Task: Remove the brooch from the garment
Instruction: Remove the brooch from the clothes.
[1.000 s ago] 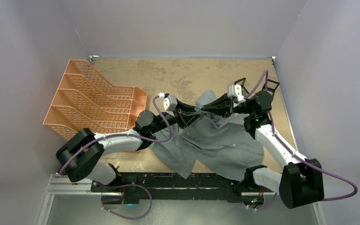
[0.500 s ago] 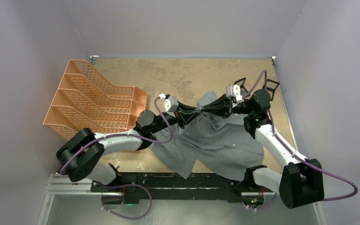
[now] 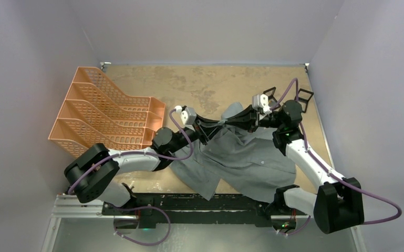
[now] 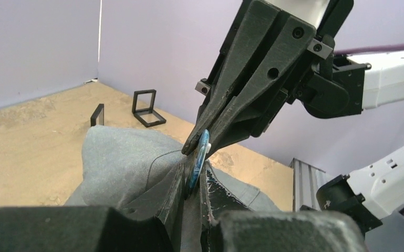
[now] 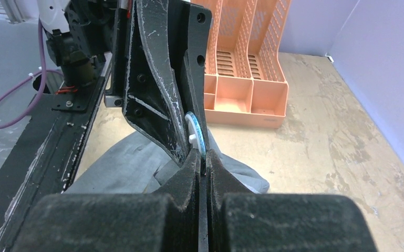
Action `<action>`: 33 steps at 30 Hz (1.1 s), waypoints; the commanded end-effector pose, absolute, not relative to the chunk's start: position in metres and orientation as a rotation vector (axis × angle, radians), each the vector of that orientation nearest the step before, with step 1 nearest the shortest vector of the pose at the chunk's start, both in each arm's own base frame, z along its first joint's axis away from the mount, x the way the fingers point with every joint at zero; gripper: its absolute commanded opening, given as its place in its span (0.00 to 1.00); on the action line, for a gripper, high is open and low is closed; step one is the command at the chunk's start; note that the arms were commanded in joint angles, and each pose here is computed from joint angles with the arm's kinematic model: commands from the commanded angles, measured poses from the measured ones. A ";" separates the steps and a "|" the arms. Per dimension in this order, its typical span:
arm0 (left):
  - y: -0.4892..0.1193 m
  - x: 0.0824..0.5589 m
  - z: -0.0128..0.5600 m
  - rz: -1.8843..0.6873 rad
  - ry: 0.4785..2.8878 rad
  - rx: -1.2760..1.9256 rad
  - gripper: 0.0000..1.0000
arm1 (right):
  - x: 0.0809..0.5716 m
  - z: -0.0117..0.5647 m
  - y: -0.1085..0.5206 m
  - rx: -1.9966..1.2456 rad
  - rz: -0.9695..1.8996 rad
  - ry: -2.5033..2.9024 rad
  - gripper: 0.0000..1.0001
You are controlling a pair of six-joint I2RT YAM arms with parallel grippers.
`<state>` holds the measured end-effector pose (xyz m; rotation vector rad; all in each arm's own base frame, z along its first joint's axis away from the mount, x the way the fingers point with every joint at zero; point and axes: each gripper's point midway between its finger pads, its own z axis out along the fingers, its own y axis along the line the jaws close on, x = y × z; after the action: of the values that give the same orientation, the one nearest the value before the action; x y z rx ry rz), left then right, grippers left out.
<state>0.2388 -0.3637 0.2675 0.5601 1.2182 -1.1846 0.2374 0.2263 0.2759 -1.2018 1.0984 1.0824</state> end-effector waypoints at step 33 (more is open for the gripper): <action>-0.323 0.236 0.289 -1.002 1.087 0.589 0.41 | 0.243 0.291 0.226 -1.202 1.010 1.055 0.00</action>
<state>0.2326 -0.3237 0.2776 0.4665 1.1185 -1.1017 0.2443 0.2260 0.2717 -1.1711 1.1343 1.0604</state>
